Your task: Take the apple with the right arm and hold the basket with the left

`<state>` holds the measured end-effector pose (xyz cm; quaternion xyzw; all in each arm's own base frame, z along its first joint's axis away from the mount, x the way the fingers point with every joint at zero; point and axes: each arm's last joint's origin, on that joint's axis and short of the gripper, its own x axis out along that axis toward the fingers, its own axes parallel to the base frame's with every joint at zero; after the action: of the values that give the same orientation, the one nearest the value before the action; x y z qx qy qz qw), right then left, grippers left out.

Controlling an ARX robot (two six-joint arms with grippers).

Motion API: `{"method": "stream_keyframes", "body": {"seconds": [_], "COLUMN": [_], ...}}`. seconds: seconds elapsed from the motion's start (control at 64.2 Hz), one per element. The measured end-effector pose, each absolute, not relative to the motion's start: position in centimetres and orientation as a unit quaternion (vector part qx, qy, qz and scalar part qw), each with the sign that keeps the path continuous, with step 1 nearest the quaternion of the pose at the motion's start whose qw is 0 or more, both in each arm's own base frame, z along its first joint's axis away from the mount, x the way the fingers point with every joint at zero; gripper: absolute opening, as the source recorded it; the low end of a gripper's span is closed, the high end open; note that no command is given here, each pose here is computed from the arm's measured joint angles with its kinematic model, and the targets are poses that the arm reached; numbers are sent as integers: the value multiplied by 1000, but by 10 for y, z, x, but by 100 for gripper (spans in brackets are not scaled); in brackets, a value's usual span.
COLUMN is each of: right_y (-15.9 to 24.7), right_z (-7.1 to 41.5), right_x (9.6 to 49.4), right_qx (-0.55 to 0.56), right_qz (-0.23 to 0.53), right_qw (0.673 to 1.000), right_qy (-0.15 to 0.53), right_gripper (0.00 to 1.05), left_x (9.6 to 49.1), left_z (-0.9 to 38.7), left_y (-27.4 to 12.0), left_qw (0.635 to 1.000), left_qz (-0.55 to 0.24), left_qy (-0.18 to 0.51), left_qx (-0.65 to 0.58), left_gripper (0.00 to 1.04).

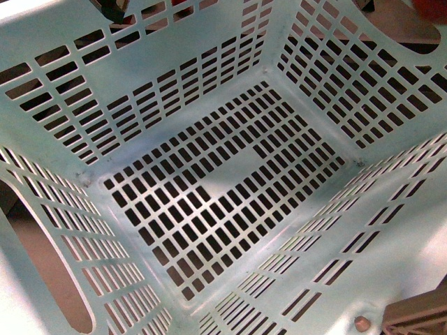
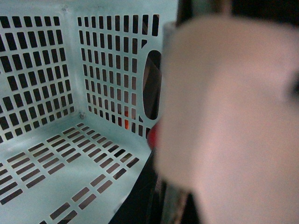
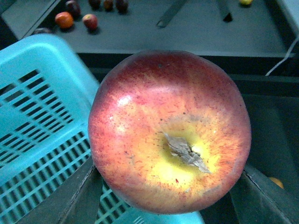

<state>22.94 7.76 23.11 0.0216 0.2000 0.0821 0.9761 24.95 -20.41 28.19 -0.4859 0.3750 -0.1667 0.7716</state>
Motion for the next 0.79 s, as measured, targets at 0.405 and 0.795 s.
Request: {"method": "stream_keyframes", "body": {"seconds": [0.405,0.795], "right_y": [51,22], "right_z": [245,223], "right_x": [213,164], "right_qx": [48,17], "right_qz": [-17,3], "right_qw": [985,1000], "right_qy": [163,4], "right_gripper": [96,57], "left_x": [250,249], "left_z": [282,282], "left_y": [-204,-204], "left_qw": [776,772], "left_qz": [-166,-169], "left_qy": [372,376], "left_qx": [-481,-484], "left_gripper": [7,7]}}
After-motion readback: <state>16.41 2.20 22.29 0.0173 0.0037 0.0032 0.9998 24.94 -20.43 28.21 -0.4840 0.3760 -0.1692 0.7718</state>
